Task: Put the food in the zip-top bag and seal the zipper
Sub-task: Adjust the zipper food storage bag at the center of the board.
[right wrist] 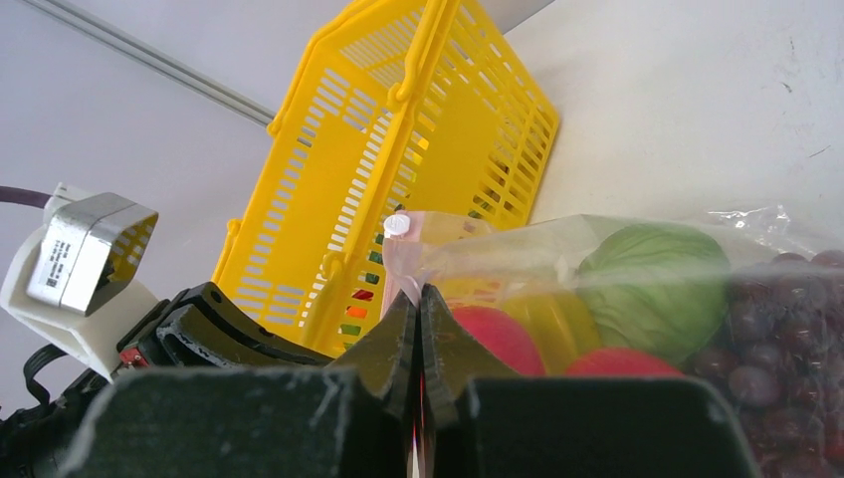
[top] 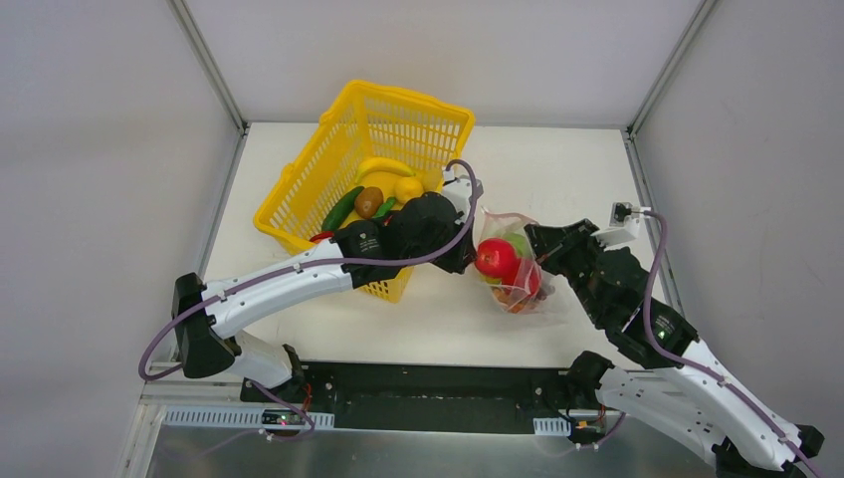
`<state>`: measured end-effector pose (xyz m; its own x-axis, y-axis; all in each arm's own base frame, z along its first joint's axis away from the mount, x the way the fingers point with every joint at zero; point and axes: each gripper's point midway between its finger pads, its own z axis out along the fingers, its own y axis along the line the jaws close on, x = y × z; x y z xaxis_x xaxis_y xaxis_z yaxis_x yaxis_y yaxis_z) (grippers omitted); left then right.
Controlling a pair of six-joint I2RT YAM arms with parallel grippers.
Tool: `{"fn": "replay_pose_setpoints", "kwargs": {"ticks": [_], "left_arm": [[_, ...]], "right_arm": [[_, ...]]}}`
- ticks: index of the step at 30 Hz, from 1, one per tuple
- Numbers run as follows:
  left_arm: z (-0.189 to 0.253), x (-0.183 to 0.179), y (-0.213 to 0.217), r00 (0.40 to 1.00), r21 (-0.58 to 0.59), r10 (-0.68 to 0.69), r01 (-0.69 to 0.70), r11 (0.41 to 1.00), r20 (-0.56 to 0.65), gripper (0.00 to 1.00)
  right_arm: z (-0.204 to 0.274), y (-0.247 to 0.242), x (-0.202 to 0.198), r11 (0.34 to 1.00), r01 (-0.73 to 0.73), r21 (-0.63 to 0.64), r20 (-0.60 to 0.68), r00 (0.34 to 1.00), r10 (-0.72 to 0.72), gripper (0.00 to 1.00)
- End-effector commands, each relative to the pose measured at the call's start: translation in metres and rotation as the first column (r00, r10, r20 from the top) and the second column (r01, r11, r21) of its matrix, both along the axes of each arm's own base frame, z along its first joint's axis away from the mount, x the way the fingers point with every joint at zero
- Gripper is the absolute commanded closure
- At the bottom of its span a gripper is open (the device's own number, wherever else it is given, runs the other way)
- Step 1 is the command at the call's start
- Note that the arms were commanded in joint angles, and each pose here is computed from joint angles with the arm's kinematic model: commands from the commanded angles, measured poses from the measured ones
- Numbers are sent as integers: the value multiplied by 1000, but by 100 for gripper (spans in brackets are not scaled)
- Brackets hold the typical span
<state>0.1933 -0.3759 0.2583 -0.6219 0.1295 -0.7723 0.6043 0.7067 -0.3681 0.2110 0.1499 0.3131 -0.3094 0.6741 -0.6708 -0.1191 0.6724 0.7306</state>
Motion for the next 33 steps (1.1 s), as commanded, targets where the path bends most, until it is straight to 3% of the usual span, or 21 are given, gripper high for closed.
{"fn": "replay_pose_setpoints", "kwargs": {"ticks": [1,8,13,19,25,29,33], "left_arm": [[32,-4,-11,998,-103,-43,49,993,53,100],[94,18,-5,986,-132,-79,99,986,148,100],[142,34,4,969,-91,-97,121,988,229,100],[128,44,-6,971,-13,-196,199,980,140,100],[125,24,-30,941,-77,-328,334,939,82,100],[107,30,-16,960,-3,-274,275,961,59,100],[98,44,3,977,36,-179,175,984,117,100]], "right_arm": [[32,7,-2,997,-47,53,82,996,42,99],[51,11,-16,990,-143,4,164,976,140,99],[65,18,-32,970,-240,-31,216,946,241,99],[82,35,-45,937,-349,-1,265,904,337,100],[83,39,-42,937,-349,38,251,911,329,100],[62,31,-24,970,-238,48,147,962,229,100],[45,26,-11,987,-154,42,60,987,151,100]]}}
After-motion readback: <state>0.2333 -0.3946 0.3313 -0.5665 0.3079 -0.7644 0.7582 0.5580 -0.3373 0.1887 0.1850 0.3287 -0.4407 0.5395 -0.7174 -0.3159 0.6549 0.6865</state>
